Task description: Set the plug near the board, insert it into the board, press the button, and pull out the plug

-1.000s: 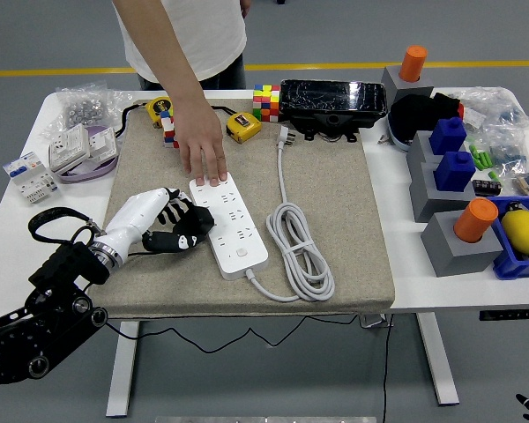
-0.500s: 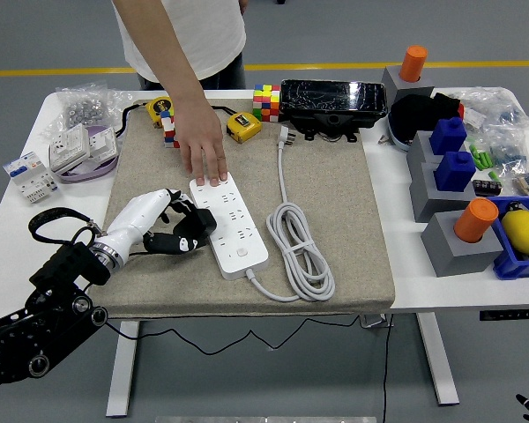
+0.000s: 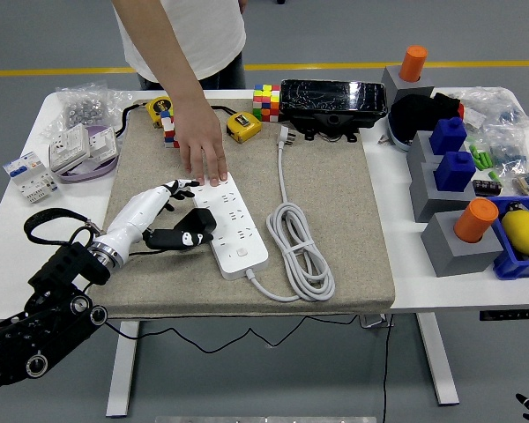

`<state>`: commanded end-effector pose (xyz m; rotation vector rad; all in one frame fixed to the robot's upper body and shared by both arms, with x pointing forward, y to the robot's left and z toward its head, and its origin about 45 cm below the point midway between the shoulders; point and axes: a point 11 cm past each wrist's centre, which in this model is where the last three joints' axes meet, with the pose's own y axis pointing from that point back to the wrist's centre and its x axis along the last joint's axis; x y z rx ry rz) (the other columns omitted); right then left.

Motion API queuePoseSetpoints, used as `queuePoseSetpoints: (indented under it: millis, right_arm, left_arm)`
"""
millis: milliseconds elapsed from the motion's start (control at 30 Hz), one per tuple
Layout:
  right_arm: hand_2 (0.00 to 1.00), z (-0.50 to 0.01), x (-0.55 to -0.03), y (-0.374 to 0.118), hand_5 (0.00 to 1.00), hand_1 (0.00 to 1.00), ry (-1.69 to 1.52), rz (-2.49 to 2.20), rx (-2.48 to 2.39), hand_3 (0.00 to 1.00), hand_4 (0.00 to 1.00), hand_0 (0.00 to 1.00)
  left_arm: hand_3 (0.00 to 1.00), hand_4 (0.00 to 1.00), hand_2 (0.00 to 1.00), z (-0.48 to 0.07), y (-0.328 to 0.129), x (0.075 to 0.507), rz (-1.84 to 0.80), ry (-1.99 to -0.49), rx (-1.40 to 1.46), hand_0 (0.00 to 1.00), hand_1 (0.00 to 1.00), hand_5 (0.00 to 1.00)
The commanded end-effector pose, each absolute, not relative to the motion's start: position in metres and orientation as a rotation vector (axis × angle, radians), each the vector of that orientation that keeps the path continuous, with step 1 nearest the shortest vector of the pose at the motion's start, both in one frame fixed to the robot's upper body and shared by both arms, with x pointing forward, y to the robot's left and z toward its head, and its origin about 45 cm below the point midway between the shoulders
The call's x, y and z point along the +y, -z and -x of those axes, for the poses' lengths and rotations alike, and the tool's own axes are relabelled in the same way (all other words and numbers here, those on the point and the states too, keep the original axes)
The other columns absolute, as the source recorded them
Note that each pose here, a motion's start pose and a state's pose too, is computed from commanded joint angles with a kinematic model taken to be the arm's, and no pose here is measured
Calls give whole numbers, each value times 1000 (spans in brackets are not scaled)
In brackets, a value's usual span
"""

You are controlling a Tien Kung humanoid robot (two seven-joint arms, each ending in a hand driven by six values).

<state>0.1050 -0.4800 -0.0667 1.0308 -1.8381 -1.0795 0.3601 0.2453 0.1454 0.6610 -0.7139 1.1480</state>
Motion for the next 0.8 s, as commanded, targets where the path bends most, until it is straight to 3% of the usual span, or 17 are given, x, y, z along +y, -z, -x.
queuePoseSetpoints:
  millis: [300, 333, 533, 567, 800]
  right_arm:
    - [675, -103, -482, 66, 495, 663, 1078, -1028, -1833, 604, 974, 568]
    - [675, -103, -482, 67, 495, 663, 1079, -1027, -1832, 605, 974, 568]
    - [675, -105, -479, 67, 495, 663, 1078, -1037, -1831, 605, 974, 568]
    - [675, -107, -478, 67, 495, 663, 1076, -1041, -1831, 604, 974, 568]
    - [676, -109, -480, 66, 496, 663, 1065, -1043, -1829, 604, 973, 567]
  left_arm:
    - [795, 998, 772, -322, -165, 253, -452, -1288, -813, 574, 768, 443]
    - [770, 934, 759, -317, -161, 255, -474, -1286, -805, 627, 776, 456]
    - [770, 934, 759, -303, -142, 254, -545, -1235, -760, 627, 776, 456]
    - [688, 914, 759, -301, -138, 253, -558, -1223, -747, 698, 779, 464]
    - [670, 902, 757, -299, -131, 244, -585, -1172, -724, 711, 780, 457]
